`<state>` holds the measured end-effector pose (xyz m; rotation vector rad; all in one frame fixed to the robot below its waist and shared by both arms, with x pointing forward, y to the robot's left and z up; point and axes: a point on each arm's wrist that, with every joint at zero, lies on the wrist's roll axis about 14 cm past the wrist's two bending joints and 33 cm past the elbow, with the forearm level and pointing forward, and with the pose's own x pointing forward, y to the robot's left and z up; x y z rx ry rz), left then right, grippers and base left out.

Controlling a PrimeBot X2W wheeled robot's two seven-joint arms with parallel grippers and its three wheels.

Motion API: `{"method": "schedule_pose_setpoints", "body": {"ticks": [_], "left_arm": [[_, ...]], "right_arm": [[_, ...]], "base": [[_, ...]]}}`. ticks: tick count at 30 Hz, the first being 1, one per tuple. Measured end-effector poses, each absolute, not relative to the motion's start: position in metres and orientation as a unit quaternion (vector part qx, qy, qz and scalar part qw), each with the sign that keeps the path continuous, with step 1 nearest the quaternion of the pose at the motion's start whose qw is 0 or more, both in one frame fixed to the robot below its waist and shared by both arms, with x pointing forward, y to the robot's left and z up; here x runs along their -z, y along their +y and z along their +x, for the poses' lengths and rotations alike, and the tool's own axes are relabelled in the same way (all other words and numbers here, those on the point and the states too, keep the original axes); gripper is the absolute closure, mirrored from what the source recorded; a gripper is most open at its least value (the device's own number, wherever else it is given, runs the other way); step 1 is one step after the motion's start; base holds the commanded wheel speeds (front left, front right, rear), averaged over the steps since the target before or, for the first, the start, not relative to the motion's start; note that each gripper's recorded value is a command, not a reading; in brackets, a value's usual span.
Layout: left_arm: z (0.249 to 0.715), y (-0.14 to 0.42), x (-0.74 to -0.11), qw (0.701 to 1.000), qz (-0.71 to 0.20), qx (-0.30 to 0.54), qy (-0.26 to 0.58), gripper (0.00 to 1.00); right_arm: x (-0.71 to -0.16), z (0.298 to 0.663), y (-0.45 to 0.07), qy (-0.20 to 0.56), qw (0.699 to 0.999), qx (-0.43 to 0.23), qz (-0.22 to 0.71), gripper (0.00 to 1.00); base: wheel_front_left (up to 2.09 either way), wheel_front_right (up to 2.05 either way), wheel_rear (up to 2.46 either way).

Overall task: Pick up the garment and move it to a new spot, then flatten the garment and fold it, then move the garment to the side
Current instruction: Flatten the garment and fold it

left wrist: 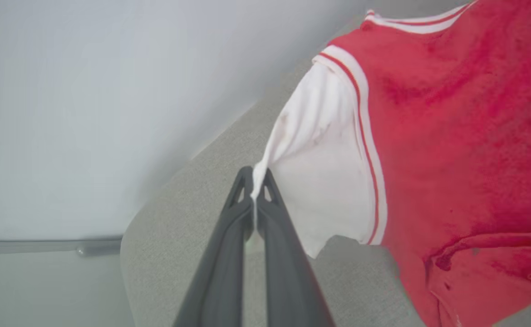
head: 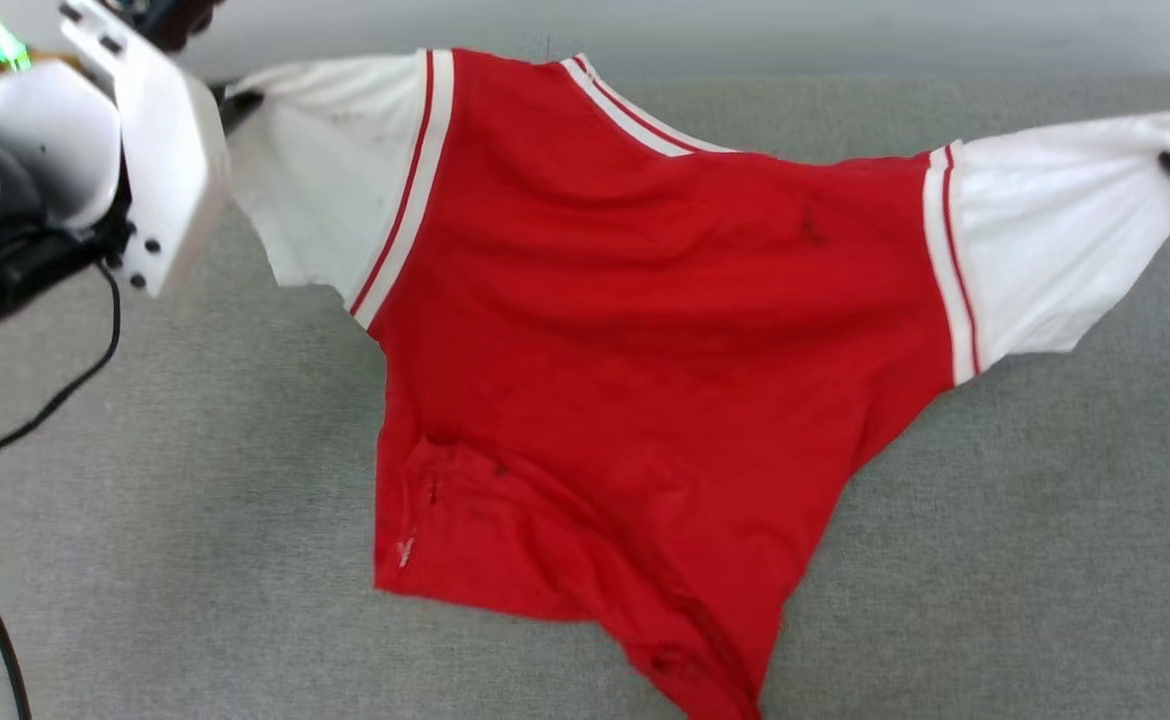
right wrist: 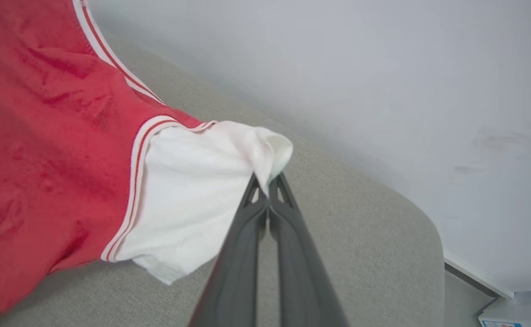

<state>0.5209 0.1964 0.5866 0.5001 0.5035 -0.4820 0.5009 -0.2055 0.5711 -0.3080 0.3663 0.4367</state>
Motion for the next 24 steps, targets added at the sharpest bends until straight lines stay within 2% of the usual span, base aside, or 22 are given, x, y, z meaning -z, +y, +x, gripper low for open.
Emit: {"method": "schedule_pose_setpoints", "body": {"ticks": [5, 11, 24], "left_arm": [[0.520, 0.185, -0.651, 0.926, 0.253, 0.232, 0.157, 1.00], [0.533, 0.174, -0.698, 0.937, 0.250, 0.227, 0.089, 1.00], [0.606, 0.161, -0.776, 0.954, 0.229, 0.189, -0.049, 1.00]], "right_arm": [[-0.625, 0.509, -0.200, 0.110, 0.957, -0.210, -0.169, 1.00], [-0.674, 0.528, -0.196, 0.050, 0.960, -0.192, -0.197, 1.00], [-0.753, 0.614, -0.191, -0.038, 0.962, -0.132, -0.237, 1.00]], "base": [[0.00, 0.00, 0.00], [0.00, 0.00, 0.00], [0.00, 0.00, 0.00]]}}
